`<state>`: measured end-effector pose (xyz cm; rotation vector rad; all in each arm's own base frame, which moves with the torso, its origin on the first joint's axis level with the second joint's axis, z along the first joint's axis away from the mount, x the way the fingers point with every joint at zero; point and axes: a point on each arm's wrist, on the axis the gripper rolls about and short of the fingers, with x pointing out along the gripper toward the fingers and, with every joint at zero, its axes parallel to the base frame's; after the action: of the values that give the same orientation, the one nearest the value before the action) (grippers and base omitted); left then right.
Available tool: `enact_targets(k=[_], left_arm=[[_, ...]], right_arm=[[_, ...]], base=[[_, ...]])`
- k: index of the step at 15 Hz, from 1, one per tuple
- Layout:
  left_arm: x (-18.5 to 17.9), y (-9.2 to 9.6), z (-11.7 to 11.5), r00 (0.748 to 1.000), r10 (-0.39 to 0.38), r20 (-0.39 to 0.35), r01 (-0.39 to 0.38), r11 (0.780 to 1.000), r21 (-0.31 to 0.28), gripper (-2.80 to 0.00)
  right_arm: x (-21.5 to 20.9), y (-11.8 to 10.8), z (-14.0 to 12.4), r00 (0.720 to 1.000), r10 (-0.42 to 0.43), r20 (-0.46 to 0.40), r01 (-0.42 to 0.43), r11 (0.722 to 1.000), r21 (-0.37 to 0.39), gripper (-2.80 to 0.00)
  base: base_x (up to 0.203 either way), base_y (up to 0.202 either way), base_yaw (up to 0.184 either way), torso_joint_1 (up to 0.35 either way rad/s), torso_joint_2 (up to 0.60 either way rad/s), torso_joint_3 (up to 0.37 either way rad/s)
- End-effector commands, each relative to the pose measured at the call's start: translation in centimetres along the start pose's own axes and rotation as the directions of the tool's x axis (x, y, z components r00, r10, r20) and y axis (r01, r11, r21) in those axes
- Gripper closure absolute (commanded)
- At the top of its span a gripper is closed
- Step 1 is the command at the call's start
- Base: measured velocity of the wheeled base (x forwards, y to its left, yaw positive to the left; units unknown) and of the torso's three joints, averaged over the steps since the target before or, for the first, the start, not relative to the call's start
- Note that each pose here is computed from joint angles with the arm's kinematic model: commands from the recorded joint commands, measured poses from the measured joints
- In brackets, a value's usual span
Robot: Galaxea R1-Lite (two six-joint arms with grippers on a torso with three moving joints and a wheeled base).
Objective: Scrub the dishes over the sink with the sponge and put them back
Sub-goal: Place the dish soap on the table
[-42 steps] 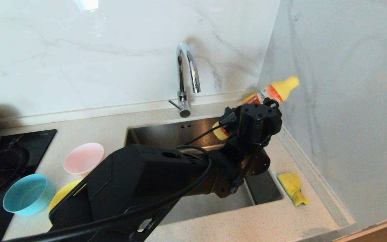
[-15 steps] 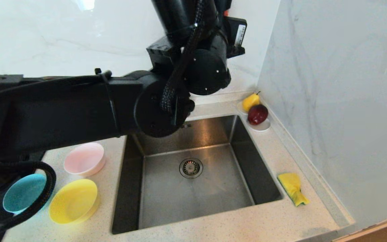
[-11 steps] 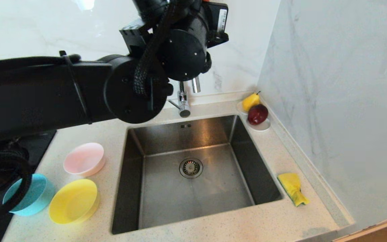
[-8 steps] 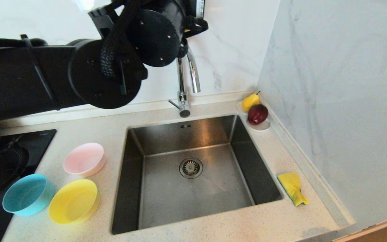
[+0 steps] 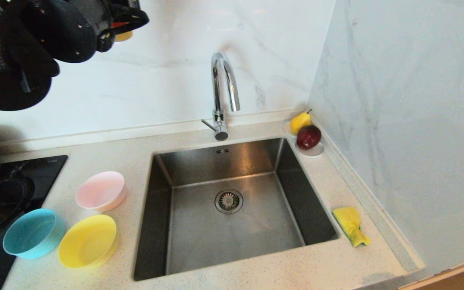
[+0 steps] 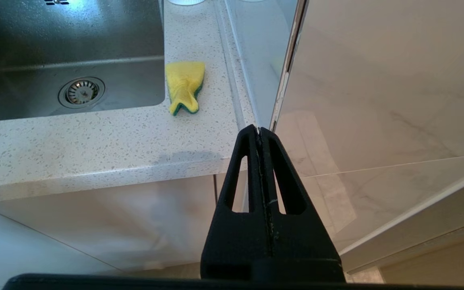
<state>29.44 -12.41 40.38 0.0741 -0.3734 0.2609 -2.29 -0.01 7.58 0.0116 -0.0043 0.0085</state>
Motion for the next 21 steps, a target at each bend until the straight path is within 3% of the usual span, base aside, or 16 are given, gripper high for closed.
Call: enact_targets(k=[1,3,7,11,13,18,21], left_arm=[[0.9,4.6,0.3,0.993,0.118,0.016,-0.118,0.993,0.004,0.00],[2.1,8.0,-0.9,0.976,0.217,0.004,-0.217,0.976,-0.034,0.00],[2.2,13.2,-3.4,0.946,0.322,-0.033,-0.323,0.946,-0.015,0.00],[2.2,15.7,-6.0,0.910,0.406,-0.089,-0.411,0.910,-0.059,0.00],[2.0,16.5,-8.2,0.870,0.472,-0.145,-0.480,0.877,-0.027,0.00],[3.5,18.5,-12.5,0.811,0.544,-0.215,-0.549,0.835,0.042,0.00],[4.9,19.9,-15.7,0.787,0.586,-0.193,-0.590,0.806,0.041,0.00]], right_arm=[[0.0,0.0,0.0,1.000,0.001,0.000,-0.001,1.000,0.001,0.00],[0.0,0.0,0.0,1.000,0.001,0.000,-0.001,1.000,0.001,0.00],[0.0,0.0,0.0,1.000,0.001,0.002,-0.001,1.000,-0.001,0.00],[0.0,0.0,0.0,1.000,0.001,0.000,-0.001,1.000,-0.001,0.00],[0.0,0.0,0.0,1.000,0.001,0.001,-0.001,1.000,0.000,0.00],[0.0,0.0,0.0,1.000,0.000,0.001,0.000,1.000,-0.001,0.00],[0.0,0.0,0.0,1.000,0.001,0.000,-0.001,1.000,0.000,0.00]], base=[[0.000,0.000,0.000,0.000,0.00,0.000],[0.000,0.000,0.000,0.000,0.00,0.000],[0.000,0.000,0.000,0.000,0.00,0.000],[0.000,0.000,0.000,0.000,0.00,0.000],[0.000,0.000,0.000,0.000,0.00,0.000],[0.000,0.000,0.000,0.000,0.00,0.000],[0.000,0.000,0.000,0.000,0.00,0.000]])
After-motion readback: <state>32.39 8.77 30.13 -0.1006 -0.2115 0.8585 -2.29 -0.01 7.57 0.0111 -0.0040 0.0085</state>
